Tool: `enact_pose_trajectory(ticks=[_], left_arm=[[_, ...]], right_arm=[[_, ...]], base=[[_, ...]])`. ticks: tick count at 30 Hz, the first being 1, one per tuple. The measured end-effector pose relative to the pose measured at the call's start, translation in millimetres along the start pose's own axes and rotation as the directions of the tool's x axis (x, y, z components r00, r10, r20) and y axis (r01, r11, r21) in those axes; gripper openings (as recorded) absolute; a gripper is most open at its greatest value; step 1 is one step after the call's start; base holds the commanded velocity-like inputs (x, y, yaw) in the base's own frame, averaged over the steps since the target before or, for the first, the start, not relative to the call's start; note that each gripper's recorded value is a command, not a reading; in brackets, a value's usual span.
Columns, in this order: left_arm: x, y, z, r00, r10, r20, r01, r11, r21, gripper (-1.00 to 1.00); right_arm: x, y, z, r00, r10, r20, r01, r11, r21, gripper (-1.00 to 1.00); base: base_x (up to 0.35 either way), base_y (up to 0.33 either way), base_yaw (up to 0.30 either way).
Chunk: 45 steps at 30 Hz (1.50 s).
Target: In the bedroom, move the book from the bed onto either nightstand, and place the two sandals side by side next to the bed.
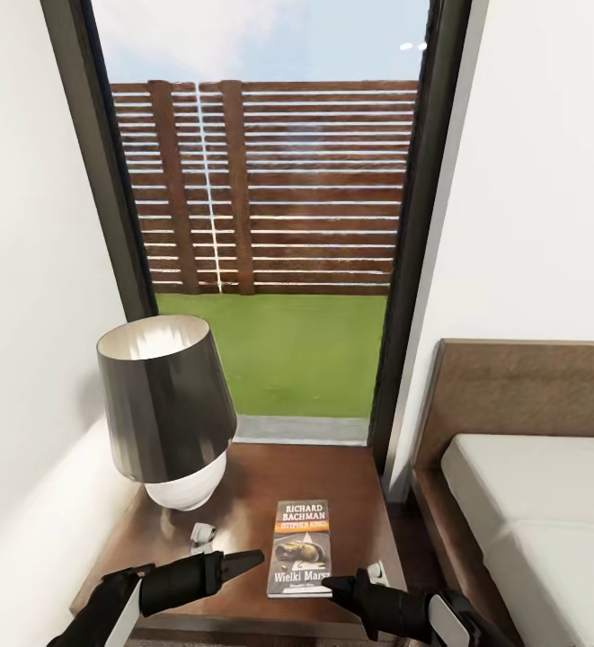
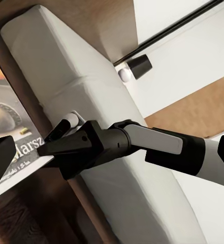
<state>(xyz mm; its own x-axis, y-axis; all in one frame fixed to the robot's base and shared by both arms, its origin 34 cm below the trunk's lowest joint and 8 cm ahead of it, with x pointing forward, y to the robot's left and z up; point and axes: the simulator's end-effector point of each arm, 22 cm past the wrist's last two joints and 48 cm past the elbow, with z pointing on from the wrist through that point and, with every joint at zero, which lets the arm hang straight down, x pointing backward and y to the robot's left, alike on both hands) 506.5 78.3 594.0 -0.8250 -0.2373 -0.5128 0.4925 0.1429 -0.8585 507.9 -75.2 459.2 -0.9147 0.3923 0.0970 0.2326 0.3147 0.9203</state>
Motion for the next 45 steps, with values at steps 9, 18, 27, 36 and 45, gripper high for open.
enact_pose_trajectory(ticks=[9, 18, 27, 36, 45], left_arm=[[0, 0, 0.0, 1.000, 0.000, -0.001, 0.000, 1.000, 0.000, 1.00], [0, 0, 0.0, 1.000, 0.000, 0.000, 0.000, 1.000, 0.001, 1.00], [0, 0, -0.2, 1.000, -0.001, 0.001, 0.001, 1.000, 0.001, 1.00], [4, 5, -0.7, 1.000, -0.002, 0.002, 0.002, 1.000, 0.000, 1.00], [18, 20, -2.0, 1.000, -0.002, 0.002, 0.002, 1.000, 0.001, 1.00]], right_arm=[[0, 0, 0.0, 1.000, -0.001, -0.001, 0.001, 1.000, 0.001, -1.00], [0, 0, 0.1, 1.000, -0.001, -0.001, 0.001, 1.000, 0.001, -1.00], [0, 0, 0.1, 1.000, -0.001, -0.001, 0.001, 1.000, 0.001, -1.00], [1, -7, 2.1, 1.000, -0.002, -0.001, 0.002, 1.000, 0.002, -1.00], [3, -26, 8.0, 1.000, -0.003, -0.001, 0.003, 1.000, 0.002, -1.00]], base=[[0.114, 0.000, 0.000], [0.108, 0.000, 0.000], [0.150, 0.000, 0.000], [0.007, 0.000, 0.000], [0.000, 0.000, 0.000]])
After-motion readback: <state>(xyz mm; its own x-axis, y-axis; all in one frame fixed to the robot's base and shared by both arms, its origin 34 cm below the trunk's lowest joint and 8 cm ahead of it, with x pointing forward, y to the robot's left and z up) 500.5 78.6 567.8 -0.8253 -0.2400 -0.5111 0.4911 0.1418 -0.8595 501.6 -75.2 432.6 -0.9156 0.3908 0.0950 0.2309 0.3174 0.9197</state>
